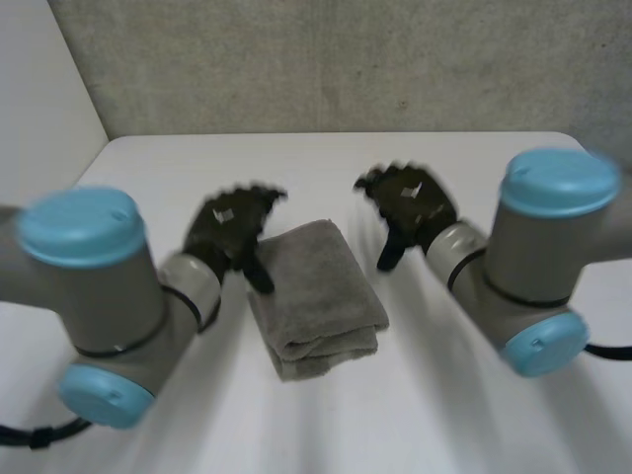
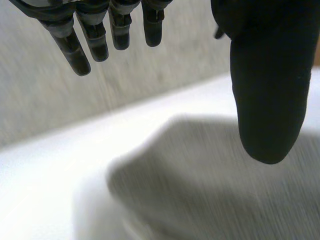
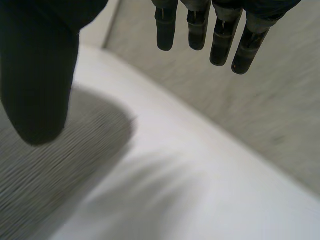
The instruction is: Fold the towel.
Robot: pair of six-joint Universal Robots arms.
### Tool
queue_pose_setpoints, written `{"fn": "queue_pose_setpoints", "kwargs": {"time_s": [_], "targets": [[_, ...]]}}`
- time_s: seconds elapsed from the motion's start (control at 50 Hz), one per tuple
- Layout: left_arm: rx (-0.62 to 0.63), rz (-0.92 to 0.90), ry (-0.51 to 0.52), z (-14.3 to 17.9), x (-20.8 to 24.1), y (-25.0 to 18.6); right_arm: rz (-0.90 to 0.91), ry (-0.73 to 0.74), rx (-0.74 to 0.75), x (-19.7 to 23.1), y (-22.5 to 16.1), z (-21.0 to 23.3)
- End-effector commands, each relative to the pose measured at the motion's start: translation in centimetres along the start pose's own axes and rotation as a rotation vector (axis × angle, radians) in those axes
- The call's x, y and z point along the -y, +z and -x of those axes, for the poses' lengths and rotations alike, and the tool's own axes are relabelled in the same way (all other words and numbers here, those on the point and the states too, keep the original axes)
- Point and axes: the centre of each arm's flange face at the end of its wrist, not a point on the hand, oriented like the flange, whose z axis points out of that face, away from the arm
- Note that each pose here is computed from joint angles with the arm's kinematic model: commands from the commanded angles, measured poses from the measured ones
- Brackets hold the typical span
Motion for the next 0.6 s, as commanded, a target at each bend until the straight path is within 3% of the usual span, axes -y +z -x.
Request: {"fn": "queue_pose_setpoints", "kwargs": {"time_s": [0.02,0.18,0.3,0.6], "targets": [[0.078,-0.241,-0.005,2.8,10.9,-2.9,-0.161,0.003,-0.218,6.9,-2.6,-4.4],[0.145,-0.209,-0.009,5.2,15.2,-5.4,-0.16,-0.012,-0.296,10.0,-5.6,-6.9],[0.143,-0.154,-0.015,5.2,15.0,-6.5,-0.071,0.006,-0.261,9.3,-6.2,-7.2],[0.15,-0.078,-0.023,5.6,12.8,-6.4,-0.083,-0.004,-0.211,9.6,-6.7,-6.4]]}}
